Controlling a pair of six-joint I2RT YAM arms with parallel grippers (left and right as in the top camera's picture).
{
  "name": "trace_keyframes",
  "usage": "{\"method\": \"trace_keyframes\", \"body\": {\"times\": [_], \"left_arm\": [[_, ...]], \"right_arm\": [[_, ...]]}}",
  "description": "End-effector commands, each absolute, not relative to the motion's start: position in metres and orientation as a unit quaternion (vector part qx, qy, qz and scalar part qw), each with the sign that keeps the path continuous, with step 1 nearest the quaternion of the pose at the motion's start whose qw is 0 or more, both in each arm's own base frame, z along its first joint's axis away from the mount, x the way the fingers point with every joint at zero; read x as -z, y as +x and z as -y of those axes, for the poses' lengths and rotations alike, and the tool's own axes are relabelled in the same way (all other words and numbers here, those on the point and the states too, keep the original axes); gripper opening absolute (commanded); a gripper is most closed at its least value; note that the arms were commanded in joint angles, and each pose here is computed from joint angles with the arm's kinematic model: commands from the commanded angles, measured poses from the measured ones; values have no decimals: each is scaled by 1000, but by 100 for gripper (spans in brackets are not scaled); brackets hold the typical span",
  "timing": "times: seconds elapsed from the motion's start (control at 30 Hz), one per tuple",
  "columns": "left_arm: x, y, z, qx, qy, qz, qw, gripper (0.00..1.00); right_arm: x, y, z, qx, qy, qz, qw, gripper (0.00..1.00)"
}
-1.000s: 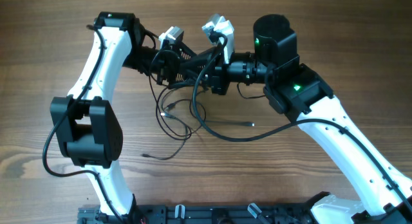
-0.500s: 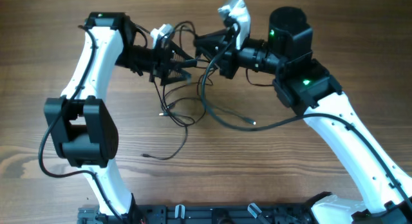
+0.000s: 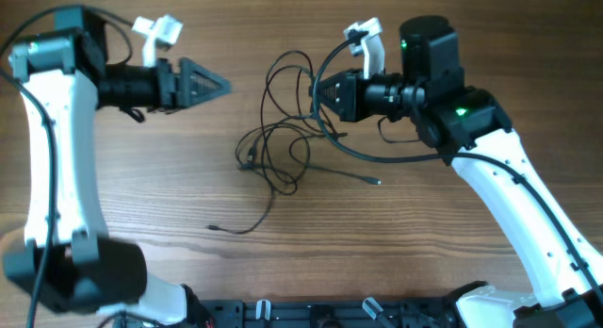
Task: Untangle cables
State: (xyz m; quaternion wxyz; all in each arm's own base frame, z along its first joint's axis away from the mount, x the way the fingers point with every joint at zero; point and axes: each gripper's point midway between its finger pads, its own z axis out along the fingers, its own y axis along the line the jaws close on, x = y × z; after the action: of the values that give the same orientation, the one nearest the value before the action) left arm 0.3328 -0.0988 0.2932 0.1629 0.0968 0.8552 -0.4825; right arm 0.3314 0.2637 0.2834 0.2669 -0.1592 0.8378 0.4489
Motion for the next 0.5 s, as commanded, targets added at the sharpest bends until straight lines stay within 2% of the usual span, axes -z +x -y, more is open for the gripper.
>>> {"method": "trace_keyframes", "body": {"times": [0.0,0.07,0.17,0.23,0.27,0.4,0.43,0.47], "left_arm": [[-296,327,135,453,120,-870,150,78],[-287,333,148,424,114,-887,145,77],[-279,343,169,381,114,-904,154,68],[-269,349,170,338,100,-922,159,58],[-263,350,167,313,89,-932,158,50],[-254,351,167,279,76,-945,155,34],[-252,351,168,279,78,-945,154,27],[-250,351,168,279,77,-945,152,15]], "right_arm": [[-271,329,-269,-427,-142,-857,252,10],[-266,325,-272,-418,-142,-863,246,11],[-259,322,-272,-404,-130,-873,239,12],[-259,322,-272,-404,-129,-874,239,12],[-260,323,-272,-404,-129,-873,240,12],[-260,321,-273,-409,-131,-872,237,12],[-260,321,-273,-409,-131,-872,237,12],[-260,321,-273,-409,-132,-872,237,12]]}}
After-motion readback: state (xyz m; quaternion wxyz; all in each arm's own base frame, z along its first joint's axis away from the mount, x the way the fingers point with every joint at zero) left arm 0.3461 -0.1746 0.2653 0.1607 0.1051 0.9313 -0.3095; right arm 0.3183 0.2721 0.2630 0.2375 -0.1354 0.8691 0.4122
